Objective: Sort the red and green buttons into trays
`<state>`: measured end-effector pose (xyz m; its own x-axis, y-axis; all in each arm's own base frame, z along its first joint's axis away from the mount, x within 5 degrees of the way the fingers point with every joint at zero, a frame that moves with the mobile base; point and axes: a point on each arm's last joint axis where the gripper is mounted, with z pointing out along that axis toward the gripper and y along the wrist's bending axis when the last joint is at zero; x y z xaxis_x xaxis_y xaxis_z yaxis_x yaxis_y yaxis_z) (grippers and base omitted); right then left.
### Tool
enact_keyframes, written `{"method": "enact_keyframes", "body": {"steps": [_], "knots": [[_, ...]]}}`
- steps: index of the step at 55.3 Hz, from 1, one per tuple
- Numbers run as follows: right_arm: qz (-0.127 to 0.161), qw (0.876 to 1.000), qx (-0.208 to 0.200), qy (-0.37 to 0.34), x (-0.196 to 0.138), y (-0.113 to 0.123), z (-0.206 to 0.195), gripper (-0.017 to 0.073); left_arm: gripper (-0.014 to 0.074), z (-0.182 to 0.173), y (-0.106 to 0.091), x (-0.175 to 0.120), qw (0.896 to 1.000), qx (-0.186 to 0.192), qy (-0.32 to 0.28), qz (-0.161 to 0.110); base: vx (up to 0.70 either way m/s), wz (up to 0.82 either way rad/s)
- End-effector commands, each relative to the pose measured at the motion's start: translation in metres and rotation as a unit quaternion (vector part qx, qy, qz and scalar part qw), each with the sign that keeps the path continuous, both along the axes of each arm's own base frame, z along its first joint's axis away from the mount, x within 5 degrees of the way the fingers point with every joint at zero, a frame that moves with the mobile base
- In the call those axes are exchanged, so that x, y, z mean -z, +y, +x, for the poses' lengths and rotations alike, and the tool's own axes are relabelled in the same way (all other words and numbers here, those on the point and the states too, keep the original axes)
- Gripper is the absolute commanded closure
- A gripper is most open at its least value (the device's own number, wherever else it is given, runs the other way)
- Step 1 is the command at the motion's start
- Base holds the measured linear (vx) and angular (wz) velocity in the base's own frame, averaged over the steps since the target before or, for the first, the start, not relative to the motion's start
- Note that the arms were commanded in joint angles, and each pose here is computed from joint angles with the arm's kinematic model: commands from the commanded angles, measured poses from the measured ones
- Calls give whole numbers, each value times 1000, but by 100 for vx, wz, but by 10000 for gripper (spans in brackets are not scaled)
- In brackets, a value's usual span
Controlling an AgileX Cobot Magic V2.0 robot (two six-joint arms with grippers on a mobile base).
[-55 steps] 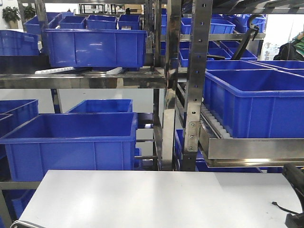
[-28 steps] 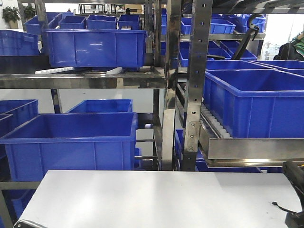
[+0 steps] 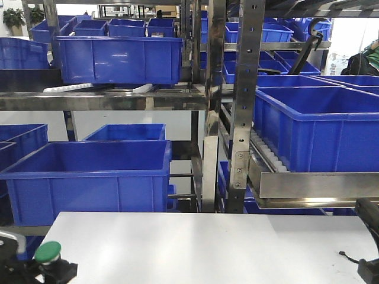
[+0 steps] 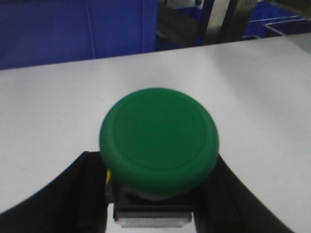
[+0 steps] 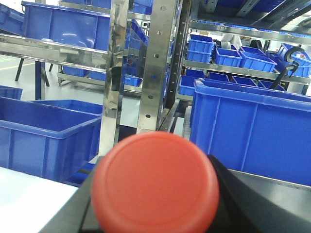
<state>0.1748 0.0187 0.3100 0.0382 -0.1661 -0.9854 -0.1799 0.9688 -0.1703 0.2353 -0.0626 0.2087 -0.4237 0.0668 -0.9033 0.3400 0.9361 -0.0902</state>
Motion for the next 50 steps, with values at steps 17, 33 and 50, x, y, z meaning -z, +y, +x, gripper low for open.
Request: {"method": "enact_keyframes", "body": {"steps": [17, 33, 50], "knots": [[-5, 1000, 27, 13, -10, -5, -2, 568, 593, -65, 21, -85, 992, -45, -118, -13, 0, 0], [-9, 998, 50, 26, -11, -9, -13, 568, 593, -96, 42, -101, 982, -122, -142, 2, 0, 0], [-9, 998, 51, 25, -12, -10, -15, 568, 591, -104, 44, -106, 980, -128, -155, -1, 0, 0]]}}
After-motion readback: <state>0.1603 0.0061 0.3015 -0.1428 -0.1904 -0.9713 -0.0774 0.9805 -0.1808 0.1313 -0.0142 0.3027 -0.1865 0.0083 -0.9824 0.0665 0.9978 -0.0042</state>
